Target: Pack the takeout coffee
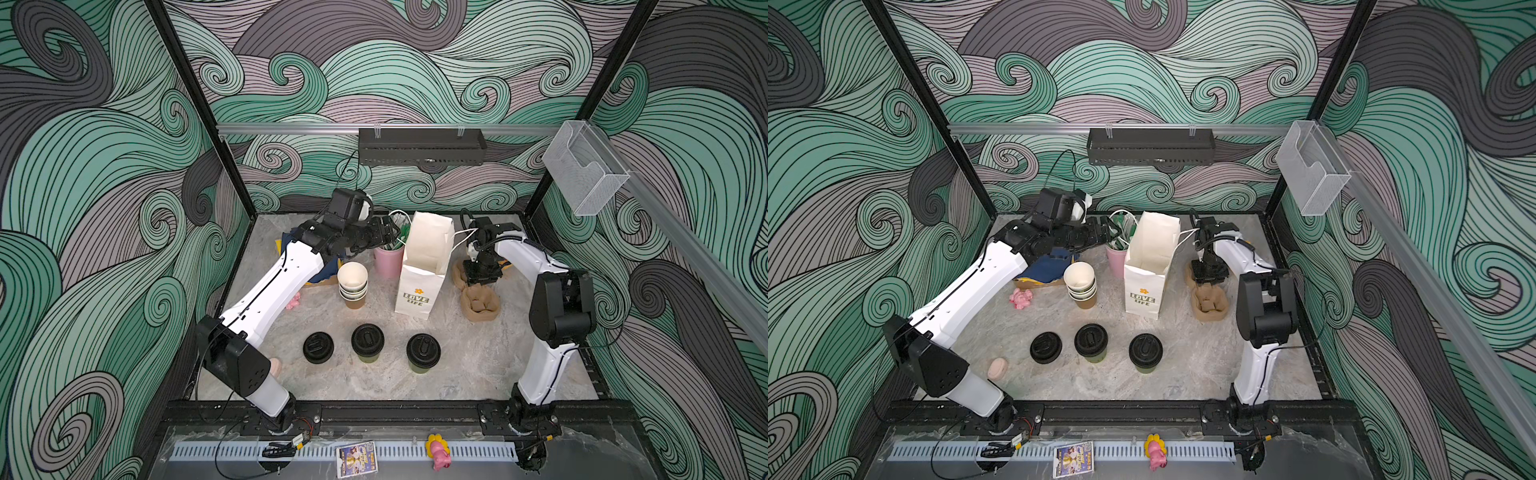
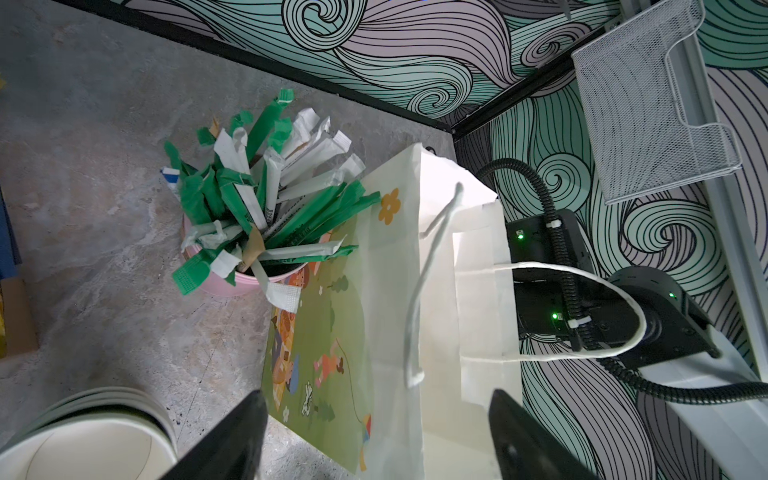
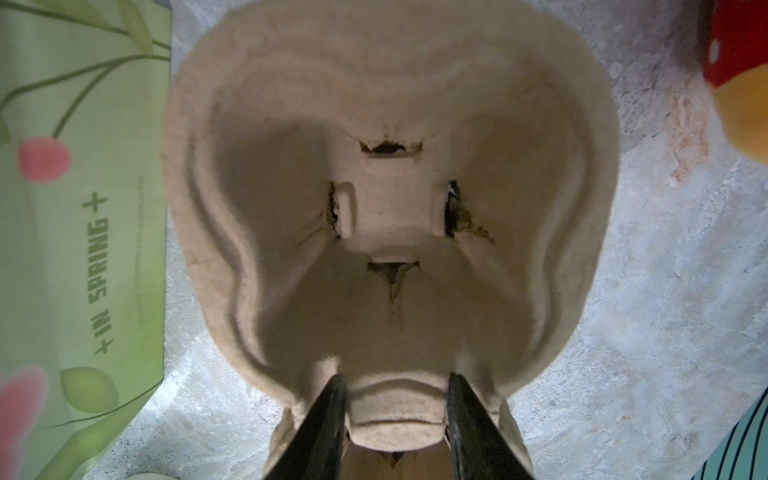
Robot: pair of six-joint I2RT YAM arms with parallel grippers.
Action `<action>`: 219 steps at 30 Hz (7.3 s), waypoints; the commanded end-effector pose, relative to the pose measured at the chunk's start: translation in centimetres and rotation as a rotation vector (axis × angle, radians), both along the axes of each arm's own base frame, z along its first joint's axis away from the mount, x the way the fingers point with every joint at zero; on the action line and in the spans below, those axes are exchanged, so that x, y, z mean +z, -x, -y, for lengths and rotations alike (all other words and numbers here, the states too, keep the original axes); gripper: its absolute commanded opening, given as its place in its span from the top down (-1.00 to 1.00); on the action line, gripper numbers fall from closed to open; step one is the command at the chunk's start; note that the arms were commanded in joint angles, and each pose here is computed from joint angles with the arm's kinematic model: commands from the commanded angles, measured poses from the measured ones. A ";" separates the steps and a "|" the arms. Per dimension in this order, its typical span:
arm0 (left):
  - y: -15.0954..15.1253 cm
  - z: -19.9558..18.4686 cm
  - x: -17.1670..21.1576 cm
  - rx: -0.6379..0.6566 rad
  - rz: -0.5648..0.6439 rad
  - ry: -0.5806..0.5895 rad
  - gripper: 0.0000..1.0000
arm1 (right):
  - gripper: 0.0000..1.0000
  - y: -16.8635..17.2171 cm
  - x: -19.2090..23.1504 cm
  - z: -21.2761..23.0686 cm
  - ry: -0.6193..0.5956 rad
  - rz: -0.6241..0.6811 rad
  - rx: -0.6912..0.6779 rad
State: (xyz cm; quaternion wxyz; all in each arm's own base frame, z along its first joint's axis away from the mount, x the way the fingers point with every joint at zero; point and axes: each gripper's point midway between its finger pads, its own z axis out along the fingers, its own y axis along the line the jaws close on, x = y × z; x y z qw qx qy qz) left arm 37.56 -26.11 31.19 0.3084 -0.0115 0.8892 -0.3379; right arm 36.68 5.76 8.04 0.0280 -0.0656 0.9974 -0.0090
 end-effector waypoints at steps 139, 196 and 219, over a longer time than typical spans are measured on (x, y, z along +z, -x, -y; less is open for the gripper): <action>1.7 8.9 -2.2 -0.193 -0.148 0.224 1.00 | 0.39 10.2 33.1 -3.6 -0.459 0.460 -0.280; -0.5 8.7 1.6 -0.036 0.100 0.271 0.74 | 0.46 0.5 19.6 -10.9 -0.177 0.163 -0.230; -0.6 9.2 1.1 -0.050 0.081 0.286 0.99 | 0.56 3.3 19.1 -10.2 -0.136 0.087 -0.332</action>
